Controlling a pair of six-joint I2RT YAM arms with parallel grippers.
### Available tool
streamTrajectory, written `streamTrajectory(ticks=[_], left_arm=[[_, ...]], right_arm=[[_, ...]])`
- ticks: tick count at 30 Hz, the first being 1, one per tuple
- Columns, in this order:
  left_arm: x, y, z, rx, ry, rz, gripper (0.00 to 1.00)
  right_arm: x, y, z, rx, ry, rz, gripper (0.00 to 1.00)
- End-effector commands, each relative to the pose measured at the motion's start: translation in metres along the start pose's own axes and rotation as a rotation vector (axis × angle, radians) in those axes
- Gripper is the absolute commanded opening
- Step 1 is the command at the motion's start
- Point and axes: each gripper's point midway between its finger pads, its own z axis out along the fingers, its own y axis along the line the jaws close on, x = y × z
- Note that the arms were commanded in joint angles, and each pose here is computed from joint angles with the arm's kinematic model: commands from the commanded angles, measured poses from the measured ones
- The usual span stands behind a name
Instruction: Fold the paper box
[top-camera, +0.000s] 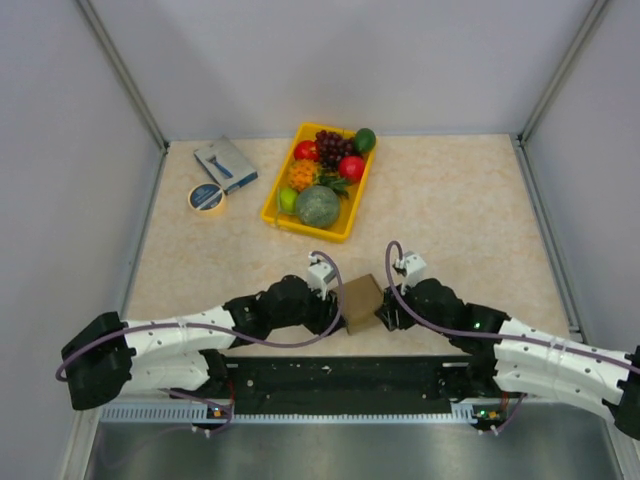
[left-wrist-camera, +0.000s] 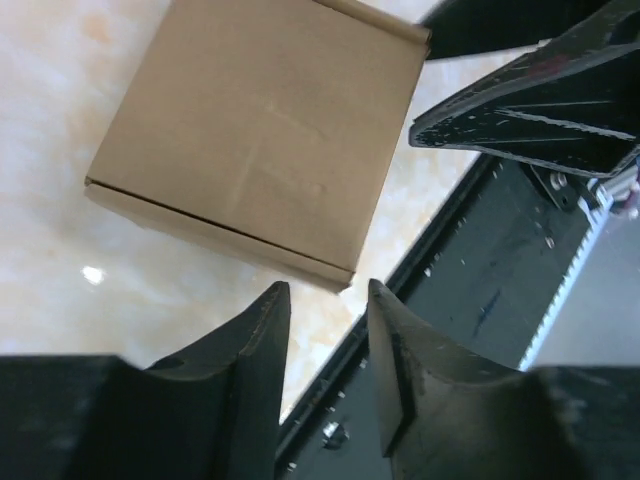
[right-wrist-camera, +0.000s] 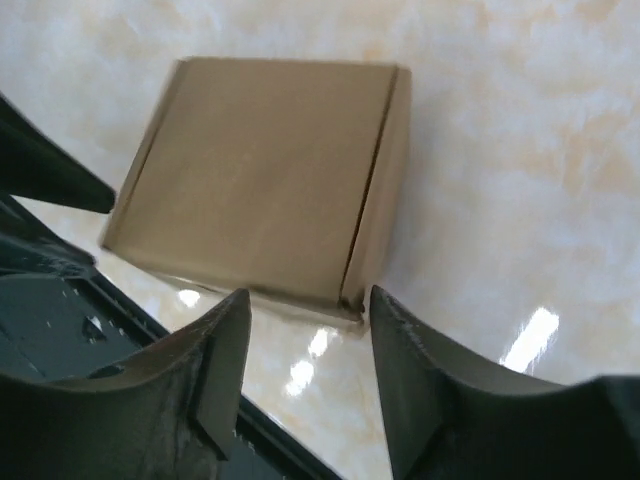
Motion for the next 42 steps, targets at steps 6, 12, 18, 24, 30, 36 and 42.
streamTrajectory(ticks=[6, 12, 18, 24, 30, 36, 42], left_arm=[[0.005, -0.034, -0.017, 0.101, -0.006, -0.046, 0.67], [-0.023, -0.046, -0.042, 0.074, 0.041, 0.084, 0.86], [-0.046, -0.029, 0.0, -0.221, 0.221, 0.377, 0.82], [-0.036, -0.027, 0.053, -0.42, 0.386, 0.55, 0.73], [-0.019, -0.017, 0.08, -0.639, 0.438, 0.665, 0.72], [-0.012, 0.005, 0.079, -0.782, 0.439, 0.651, 0.71], [-0.01, 0.044, 0.061, -0.962, 0.456, 0.567, 0.71]], right_arm=[[0.018, -0.04, -0.007, 0.166, 0.086, 0.388, 0.64], [-0.001, -0.043, -0.029, 0.163, 0.116, 0.542, 0.68], [-0.042, -0.082, -0.087, 0.385, -0.042, 0.661, 0.82], [-0.096, -0.123, -0.186, 0.654, -0.412, 0.611, 0.82], [-0.109, -0.119, -0.21, 0.639, -0.481, 0.538, 0.82], [-0.106, -0.113, -0.2, 0.588, -0.458, 0.513, 0.82], [-0.108, -0.105, -0.184, 0.52, -0.443, 0.51, 0.82]])
